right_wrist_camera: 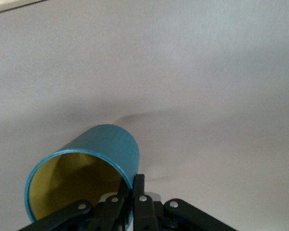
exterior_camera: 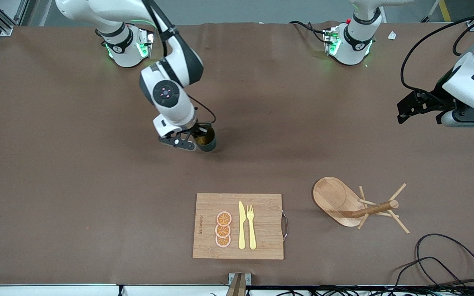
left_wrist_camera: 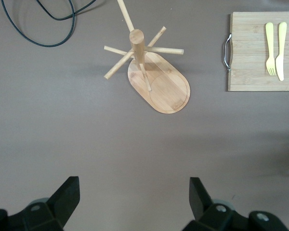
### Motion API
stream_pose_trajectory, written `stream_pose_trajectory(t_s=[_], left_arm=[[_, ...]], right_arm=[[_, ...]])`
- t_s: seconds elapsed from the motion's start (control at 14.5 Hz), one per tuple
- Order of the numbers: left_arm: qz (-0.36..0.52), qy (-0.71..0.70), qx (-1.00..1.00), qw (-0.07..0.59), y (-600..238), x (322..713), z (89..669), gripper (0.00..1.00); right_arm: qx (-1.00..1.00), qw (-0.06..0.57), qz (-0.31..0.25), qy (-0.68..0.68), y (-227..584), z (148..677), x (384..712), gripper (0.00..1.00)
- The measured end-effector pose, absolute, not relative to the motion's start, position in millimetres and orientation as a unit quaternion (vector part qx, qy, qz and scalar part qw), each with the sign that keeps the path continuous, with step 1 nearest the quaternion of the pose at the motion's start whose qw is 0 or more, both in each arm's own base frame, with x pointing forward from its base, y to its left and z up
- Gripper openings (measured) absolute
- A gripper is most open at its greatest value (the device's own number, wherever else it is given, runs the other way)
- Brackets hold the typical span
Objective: Transfer cup from left to right arm and place
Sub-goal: 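Carry the mug with the right gripper away from the stand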
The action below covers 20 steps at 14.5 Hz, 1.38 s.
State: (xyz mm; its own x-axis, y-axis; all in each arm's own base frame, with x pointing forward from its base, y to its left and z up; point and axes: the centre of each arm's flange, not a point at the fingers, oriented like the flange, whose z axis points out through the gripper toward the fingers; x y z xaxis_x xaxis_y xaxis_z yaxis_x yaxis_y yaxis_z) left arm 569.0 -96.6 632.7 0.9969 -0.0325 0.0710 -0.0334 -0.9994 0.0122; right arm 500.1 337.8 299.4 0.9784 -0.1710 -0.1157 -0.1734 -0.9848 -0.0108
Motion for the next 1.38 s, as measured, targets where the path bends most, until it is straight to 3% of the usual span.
stream_pose_trajectory(t_s=[0.34,0.83,1.38], left_arm=[[0.036,-0.016,0.999,0.007,-96,569,633,1.0],[0.036,-0.044,0.998,0.005,-80,572,633,1.0],[0.034,-0.035,0.999,0.004,-72,572,632,1.0]], right_arm=[[-0.994,0.03,0.055,-0.089,266,318,525,0.05],[-0.937,0.014,0.042,-0.347,84,321,562,0.05],[-0.818,-0.017,0.009,-0.574,-29,302,562,0.05]])
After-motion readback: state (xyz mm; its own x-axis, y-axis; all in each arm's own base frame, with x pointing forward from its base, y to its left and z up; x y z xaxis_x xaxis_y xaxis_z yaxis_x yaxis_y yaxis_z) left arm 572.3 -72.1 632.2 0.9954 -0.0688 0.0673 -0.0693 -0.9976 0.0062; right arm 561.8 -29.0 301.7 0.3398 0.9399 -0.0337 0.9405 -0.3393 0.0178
